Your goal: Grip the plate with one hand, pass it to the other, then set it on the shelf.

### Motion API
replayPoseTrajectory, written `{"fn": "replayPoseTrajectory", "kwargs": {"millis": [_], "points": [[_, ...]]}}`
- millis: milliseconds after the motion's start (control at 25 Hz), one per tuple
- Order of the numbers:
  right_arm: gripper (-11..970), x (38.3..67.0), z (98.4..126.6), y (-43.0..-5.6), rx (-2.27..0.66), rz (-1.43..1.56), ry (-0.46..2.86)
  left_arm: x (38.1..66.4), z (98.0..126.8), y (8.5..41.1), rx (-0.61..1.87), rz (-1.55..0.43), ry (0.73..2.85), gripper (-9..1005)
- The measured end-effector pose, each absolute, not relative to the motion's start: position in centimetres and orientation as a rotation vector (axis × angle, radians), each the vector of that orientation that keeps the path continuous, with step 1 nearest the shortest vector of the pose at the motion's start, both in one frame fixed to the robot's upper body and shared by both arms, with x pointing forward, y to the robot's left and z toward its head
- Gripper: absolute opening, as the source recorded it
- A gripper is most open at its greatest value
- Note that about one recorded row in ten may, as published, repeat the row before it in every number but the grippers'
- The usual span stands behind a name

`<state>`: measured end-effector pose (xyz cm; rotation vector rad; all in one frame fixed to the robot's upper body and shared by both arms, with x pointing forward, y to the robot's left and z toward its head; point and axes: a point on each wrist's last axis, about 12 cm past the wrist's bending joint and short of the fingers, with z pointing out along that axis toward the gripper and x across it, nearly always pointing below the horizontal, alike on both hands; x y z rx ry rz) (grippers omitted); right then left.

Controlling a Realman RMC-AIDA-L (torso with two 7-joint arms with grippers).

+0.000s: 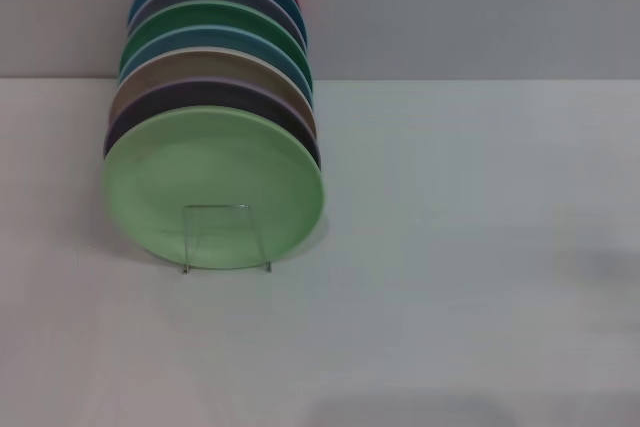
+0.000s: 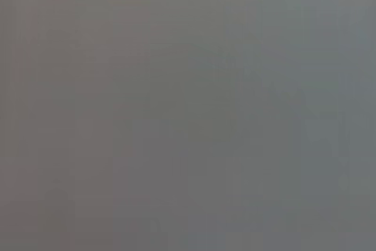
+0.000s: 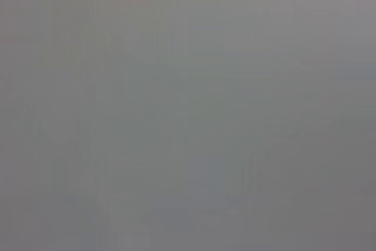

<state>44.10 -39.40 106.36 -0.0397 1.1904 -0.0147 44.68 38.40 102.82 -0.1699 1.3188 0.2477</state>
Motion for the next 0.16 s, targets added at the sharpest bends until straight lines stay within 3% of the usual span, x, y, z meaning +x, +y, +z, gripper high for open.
{"fn": "replayPoseTrajectory", "kwargs": {"millis": [160], "points": [[801, 44.00, 106.22, -39.59, -0.017, -0.031, 1.192, 44.79, 102.80, 37.99, -0.152, 0.224, 1.320, 804]]}}
